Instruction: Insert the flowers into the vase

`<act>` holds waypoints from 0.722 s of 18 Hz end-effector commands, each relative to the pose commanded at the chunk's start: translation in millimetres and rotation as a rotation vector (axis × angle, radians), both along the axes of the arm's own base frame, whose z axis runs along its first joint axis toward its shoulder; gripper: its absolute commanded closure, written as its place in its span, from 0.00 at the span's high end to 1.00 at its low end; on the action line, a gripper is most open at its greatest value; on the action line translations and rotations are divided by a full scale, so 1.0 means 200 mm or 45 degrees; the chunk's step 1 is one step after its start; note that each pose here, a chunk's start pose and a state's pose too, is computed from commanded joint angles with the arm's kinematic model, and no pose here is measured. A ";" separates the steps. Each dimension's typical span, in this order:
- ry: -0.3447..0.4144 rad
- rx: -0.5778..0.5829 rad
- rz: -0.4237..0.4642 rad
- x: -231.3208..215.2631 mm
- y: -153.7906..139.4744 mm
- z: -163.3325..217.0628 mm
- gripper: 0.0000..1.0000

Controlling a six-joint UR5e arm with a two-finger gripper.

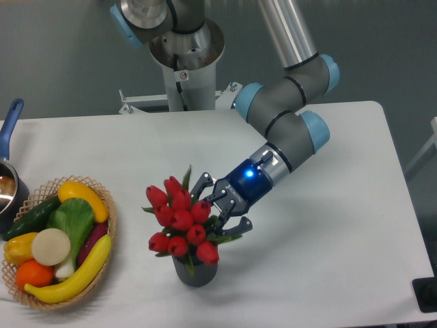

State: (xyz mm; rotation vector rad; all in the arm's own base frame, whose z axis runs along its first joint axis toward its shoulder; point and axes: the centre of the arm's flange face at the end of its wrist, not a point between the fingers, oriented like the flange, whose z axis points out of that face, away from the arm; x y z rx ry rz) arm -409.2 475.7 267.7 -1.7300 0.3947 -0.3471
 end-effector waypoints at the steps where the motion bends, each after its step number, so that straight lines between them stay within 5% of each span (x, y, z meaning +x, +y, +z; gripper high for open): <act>1: 0.000 0.000 0.004 0.00 -0.01 0.00 1.00; 13: -0.005 0.002 0.084 -0.13 -0.15 0.00 1.00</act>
